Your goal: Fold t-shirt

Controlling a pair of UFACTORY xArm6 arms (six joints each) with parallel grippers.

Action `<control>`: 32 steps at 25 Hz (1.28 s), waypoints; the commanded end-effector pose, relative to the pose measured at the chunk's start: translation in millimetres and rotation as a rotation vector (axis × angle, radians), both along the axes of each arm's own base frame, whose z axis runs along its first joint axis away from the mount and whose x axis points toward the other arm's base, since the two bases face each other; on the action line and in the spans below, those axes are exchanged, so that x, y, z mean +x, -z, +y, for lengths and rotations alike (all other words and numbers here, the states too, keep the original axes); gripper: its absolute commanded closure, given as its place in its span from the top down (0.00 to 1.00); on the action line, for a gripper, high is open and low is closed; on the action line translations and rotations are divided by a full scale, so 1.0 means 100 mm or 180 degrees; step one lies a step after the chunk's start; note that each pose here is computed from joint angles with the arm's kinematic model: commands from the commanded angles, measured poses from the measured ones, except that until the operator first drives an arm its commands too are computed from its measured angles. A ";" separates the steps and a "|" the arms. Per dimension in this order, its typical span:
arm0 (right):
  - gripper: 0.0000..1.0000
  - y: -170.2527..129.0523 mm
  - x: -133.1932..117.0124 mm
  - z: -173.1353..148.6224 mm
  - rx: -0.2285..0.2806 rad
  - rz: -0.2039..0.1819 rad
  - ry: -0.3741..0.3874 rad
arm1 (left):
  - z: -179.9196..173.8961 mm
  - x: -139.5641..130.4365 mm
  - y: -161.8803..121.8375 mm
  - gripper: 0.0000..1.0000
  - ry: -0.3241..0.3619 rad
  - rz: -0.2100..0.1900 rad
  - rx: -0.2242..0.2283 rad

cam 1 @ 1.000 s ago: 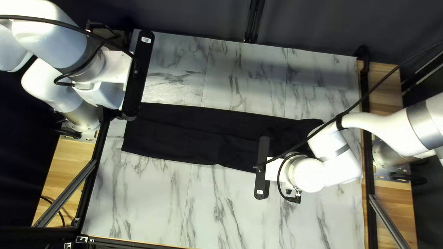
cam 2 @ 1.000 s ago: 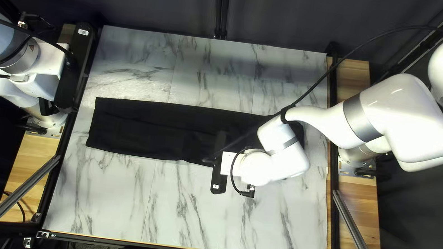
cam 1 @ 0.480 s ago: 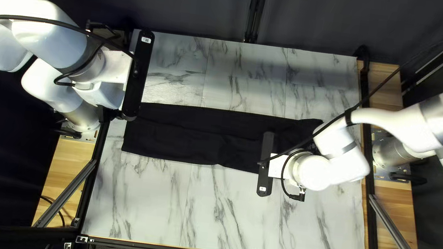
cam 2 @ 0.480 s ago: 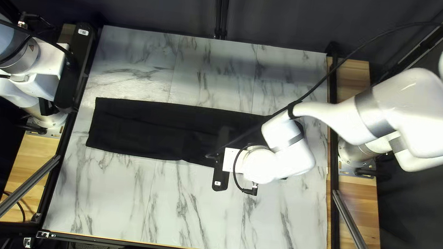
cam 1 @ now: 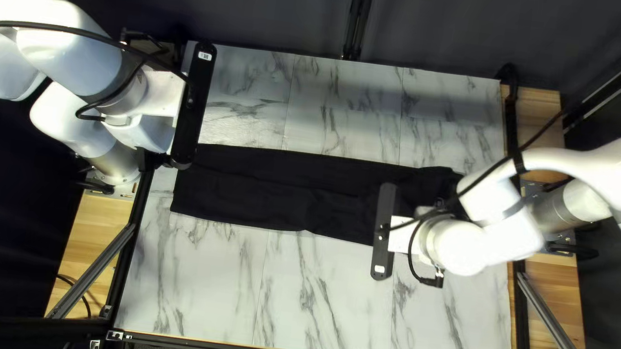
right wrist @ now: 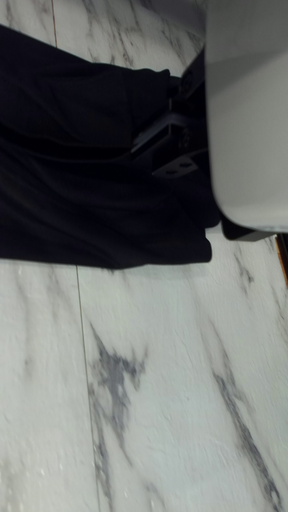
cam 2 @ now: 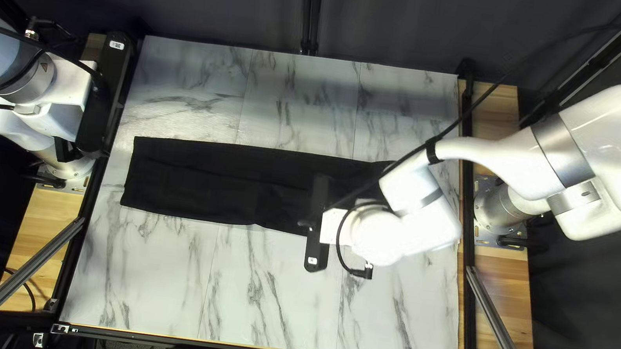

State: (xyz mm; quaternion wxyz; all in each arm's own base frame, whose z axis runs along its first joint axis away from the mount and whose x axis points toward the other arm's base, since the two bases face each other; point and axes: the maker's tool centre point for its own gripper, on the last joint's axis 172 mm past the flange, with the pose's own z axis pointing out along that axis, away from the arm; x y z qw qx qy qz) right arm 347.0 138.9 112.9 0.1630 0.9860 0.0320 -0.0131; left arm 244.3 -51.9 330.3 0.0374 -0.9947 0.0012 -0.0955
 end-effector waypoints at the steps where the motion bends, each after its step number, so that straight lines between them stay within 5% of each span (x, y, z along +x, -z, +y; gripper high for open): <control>1: 0.00 0.10 0.03 0.16 0.0013 -0.0001 -0.0044 | 0.00 0.00 0.00 1.00 0.0000 0.0000 0.0000; 6: 0.00 0.08 0.02 0.09 0.0021 0.0005 -0.0051 | 0.00 0.00 0.00 1.00 0.0000 0.0000 0.0000; 20: 0.00 -0.28 -0.02 -1.23 -0.0050 -0.0216 0.0020 | 0.00 0.00 0.00 1.00 0.0000 0.0000 0.0000; 32: 0.00 -0.53 -0.06 -1.50 -0.0115 -0.0267 0.0073 | 0.00 0.00 0.00 1.00 0.0000 0.0000 0.0000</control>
